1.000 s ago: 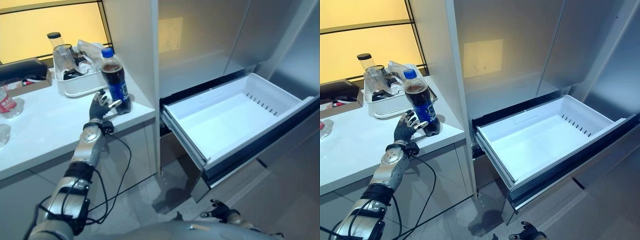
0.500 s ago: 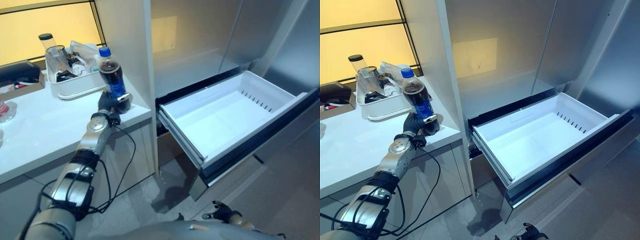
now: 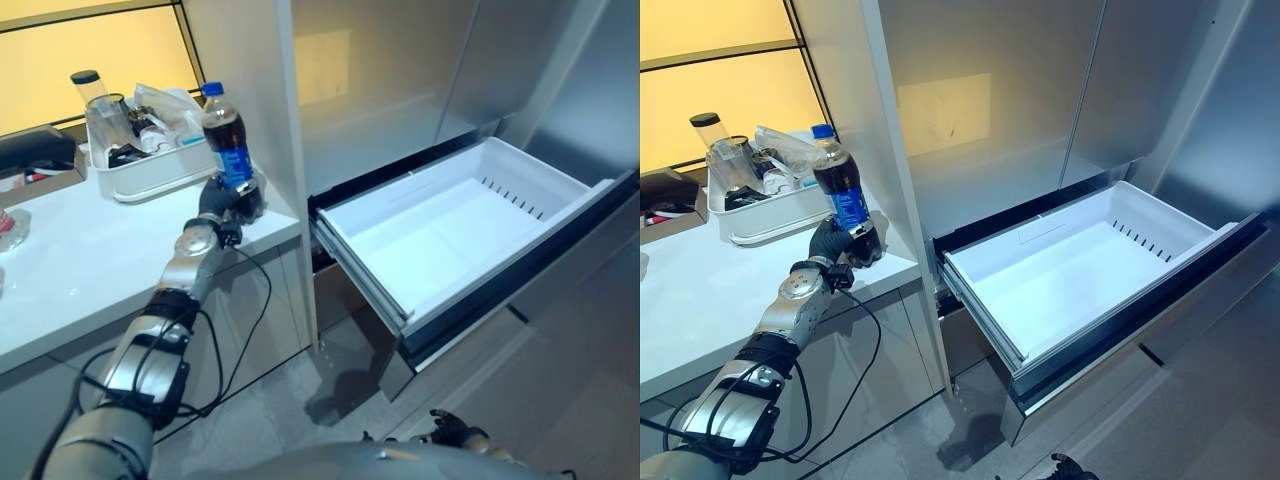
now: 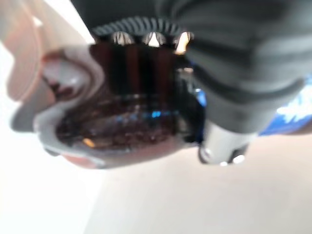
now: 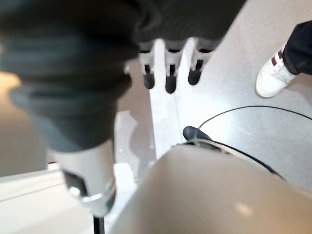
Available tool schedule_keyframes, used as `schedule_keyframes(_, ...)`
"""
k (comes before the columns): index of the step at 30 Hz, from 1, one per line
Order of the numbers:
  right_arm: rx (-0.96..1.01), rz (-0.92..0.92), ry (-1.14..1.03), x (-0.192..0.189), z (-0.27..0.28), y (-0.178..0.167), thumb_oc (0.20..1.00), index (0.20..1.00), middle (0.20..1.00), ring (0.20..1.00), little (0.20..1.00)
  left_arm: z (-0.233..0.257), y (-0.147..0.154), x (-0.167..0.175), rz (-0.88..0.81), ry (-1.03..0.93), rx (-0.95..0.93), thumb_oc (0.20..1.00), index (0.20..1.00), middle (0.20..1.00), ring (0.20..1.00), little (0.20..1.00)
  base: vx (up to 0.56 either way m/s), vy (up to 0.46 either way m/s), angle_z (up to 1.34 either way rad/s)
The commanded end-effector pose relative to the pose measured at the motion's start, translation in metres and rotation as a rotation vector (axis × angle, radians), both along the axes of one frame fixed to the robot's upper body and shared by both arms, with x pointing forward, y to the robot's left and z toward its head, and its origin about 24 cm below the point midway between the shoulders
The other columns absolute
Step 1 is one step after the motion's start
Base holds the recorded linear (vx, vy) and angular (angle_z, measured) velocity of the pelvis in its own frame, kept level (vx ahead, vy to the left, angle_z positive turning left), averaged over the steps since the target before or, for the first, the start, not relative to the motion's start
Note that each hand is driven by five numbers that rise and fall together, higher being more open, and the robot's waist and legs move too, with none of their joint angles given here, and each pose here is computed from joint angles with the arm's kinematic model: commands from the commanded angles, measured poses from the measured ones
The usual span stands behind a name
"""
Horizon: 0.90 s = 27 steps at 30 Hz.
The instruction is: Take the drinks into the refrigerator
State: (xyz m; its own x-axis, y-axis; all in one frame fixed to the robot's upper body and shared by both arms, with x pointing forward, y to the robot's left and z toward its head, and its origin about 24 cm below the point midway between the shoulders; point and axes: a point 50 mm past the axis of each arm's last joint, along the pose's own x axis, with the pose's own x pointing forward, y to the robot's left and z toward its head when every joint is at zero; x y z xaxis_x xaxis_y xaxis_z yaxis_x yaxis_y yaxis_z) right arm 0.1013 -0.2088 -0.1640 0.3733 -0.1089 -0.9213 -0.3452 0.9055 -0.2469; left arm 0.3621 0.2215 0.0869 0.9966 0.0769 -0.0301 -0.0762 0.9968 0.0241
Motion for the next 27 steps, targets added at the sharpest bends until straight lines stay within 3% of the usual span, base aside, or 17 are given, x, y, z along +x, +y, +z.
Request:
schedule_keyframes(1,0.049,0.003,-0.006,0.004,-0.003,0.023,1.000,1.000,1.000,1.000,1.000,0.062,0.005,0.020,0.033,-0.214,-0.007,0.200,0.200,0.200,0.200,0.200,0.00,0.000,0.00)
schedule_keyframes(7,0.053,-0.137,-0.057,0.009,0.000,0.014,1.000,1.000,1.000,1.000,1.000,0.055,0.006,0.006,0.045,-0.269,-0.071,0.200,0.200,0.200,0.200,0.200,0.00,-0.001,-0.01)
schedule_keyframes(12,0.074,-0.375,-0.158,0.019,0.006,-0.002,1.000,1.000,1.000,1.000,1.000,0.044,0.006,-0.015,0.030,-0.314,-0.144,0.200,0.200,0.200,0.200,0.200,0.00,0.000,-0.02)
schedule_keyframes(13,0.080,-0.526,-0.251,0.031,0.014,-0.016,1.000,1.000,1.000,1.000,1.000,0.038,0.005,-0.029,0.013,-0.335,-0.170,0.200,0.200,0.200,0.200,0.200,0.00,0.000,0.00)
schedule_keyframes(14,0.024,-0.646,-0.270,0.018,0.021,-0.059,1.000,1.000,1.000,1.000,1.000,0.037,0.009,-0.037,0.008,-0.351,-0.167,0.200,0.200,0.200,0.200,0.200,0.00,0.010,-0.07)
schedule_keyframes(16,0.025,-0.674,-0.273,0.014,0.018,-0.052,1.000,1.000,1.000,1.000,1.000,0.037,0.005,-0.040,-0.018,-0.363,-0.167,0.200,0.200,0.200,0.200,0.200,-0.01,0.014,-0.01)
schedule_keyframes(17,0.031,-0.792,-0.363,0.025,0.026,-0.060,1.000,1.000,1.000,1.000,1.000,0.032,0.005,-0.056,-0.024,-0.388,-0.194,0.200,0.200,0.200,0.200,0.200,0.00,0.015,0.06)
schedule_keyframes(19,0.015,-0.850,-0.454,0.033,0.037,-0.078,1.000,1.000,1.000,1.000,1.000,0.029,0.004,-0.067,-0.037,-0.404,-0.199,0.200,0.200,0.200,0.200,0.200,0.01,0.007,-0.05)
schedule_keyframes(25,-0.045,-0.901,-0.788,0.066,0.086,-0.118,1.000,1.000,1.000,1.000,1.000,0.020,-0.001,-0.090,-0.051,-0.426,-0.225,0.200,0.200,0.200,0.200,0.200,0.00,0.003,-0.01)
schedule_keyframes(27,-0.055,-0.870,-1.015,0.087,0.126,-0.129,1.000,1.000,1.000,1.000,1.000,0.019,0.002,-0.099,-0.035,-0.442,-0.198,0.200,0.200,0.200,0.200,0.200,0.00,0.000,0.00)
